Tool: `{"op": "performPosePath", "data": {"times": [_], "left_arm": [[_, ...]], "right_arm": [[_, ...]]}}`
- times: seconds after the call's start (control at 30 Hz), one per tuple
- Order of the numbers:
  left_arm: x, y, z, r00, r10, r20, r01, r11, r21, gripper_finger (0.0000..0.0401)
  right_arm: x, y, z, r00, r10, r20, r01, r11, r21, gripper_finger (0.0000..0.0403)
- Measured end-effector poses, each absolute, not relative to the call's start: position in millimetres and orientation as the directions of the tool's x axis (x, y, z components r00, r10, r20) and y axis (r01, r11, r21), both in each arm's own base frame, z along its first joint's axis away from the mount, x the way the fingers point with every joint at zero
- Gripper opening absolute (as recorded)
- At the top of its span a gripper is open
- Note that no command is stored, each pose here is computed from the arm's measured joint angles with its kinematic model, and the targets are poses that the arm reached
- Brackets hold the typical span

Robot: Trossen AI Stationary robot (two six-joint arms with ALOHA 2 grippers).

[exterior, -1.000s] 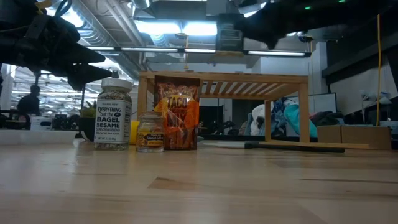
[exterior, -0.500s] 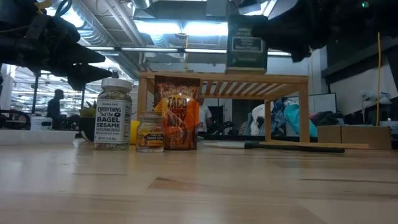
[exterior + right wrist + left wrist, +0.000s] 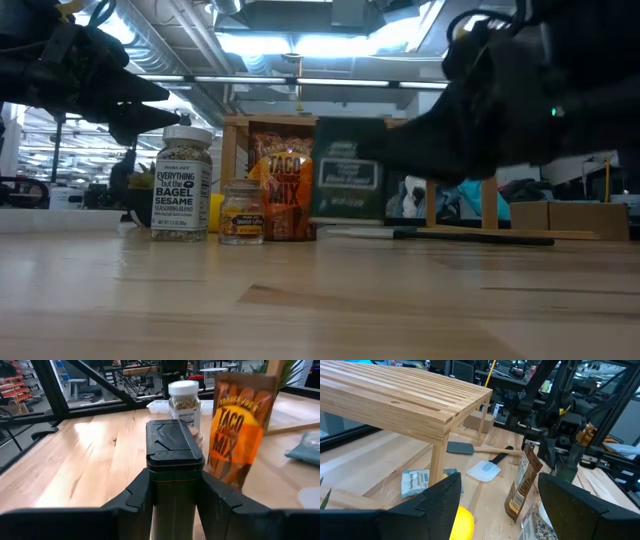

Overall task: Shelf spices
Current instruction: Remove the black seasoning can from the shelf, then put the white seasoning bottle on the shelf

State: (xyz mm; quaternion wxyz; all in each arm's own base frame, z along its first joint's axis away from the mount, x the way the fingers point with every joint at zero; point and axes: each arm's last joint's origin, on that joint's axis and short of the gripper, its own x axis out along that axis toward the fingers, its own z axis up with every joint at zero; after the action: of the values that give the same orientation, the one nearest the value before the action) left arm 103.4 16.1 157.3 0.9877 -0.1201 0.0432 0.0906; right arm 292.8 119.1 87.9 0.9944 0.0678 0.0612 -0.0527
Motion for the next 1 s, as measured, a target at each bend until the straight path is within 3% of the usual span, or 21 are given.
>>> {"op": "performPosePath", "data": {"times": [0.43, 0.77, 1.0], "left_arm": [[103.4, 16.1, 157.3, 0.98, 0.169, -0.107, -0.19, 0.955, -0.229, 0.0258], [103.4, 16.1, 157.3, 0.98, 0.169, -0.107, -0.189, 0.955, -0.229, 0.0258], [103.4, 16.1, 157.3, 0.98, 0.169, -0.107, -0.19, 0.955, -0.23, 0.0258]], "right_arm": [[296.7, 119.8, 73.2, 0.977, -0.133, -0.167, 0.15, 0.984, 0.094, 0.0123], [298.9, 110.1, 69.4, 0.974, -0.107, -0.2, 0.123, 0.99, 0.073, 0.0284], [289.2, 99.9, 72.0, 0.988, -0.059, -0.14, 0.082, 0.982, 0.168, 0.0338]]}}
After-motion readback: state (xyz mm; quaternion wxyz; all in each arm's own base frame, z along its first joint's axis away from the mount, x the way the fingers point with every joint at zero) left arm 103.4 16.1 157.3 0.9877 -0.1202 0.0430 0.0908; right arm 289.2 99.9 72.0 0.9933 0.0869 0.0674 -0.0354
